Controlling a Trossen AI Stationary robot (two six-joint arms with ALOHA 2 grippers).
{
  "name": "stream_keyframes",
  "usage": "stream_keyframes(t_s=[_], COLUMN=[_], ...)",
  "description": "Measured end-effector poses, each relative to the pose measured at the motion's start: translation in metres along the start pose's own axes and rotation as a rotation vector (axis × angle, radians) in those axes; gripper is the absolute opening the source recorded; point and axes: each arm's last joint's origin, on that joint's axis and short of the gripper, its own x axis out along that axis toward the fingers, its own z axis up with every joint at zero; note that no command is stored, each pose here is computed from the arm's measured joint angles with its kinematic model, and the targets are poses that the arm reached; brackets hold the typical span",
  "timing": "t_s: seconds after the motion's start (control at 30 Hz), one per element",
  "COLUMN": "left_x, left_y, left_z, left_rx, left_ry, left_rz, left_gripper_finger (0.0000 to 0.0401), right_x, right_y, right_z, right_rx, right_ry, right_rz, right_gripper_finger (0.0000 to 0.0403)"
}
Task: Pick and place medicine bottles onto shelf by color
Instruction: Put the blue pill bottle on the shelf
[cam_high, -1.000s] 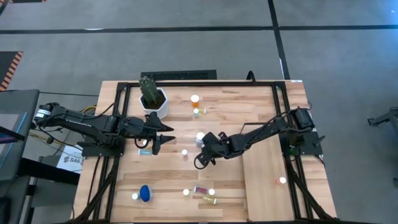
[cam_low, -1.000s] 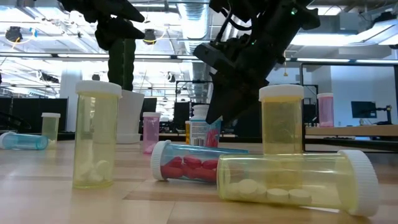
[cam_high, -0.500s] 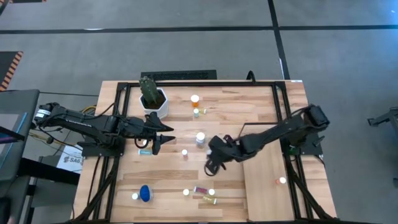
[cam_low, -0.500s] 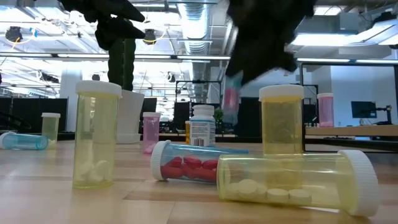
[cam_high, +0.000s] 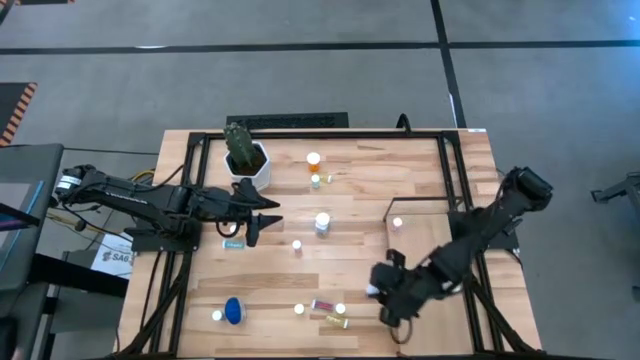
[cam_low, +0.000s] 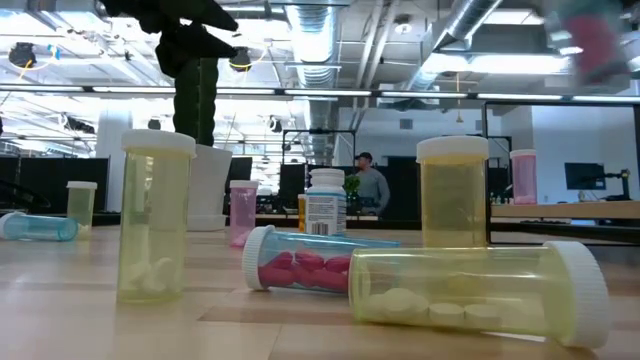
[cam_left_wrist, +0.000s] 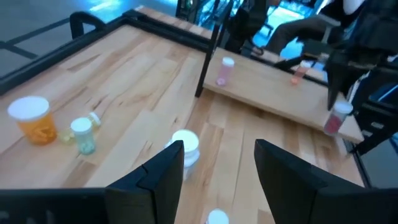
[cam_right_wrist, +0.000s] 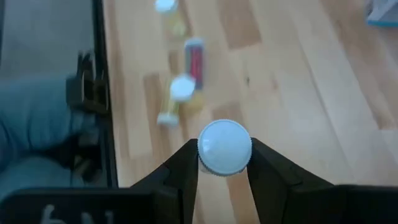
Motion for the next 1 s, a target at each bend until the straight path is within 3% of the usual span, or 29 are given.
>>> stream_keyframes(t_s=[0.23,0.7,1.0], left_x=[0.0,-0.001,-0.001], left_y=[-0.002,-0.001,-0.001], left_z=[0.004,0.008,0.009], left_rx=[-0.014,0.025,0.071], left_ry=[-0.045,-0.103,-0.12], left_rz=[-0.019,0.044,0.069], left_gripper_finger=[0.0183,0.0183,0.0183], right_x=[-0.016,-0.035,-0.037], right_y=[0.006,0.013,0.006], right_z=[-0.034,-0.082,-0.093], right_rx=[0.055,0.401,0.257], right_ry=[0.087,0.049,0.049], right_rz=[-0.085,-0.232,-0.344], right_gripper_finger=[0.0134,0.0135,0.0133])
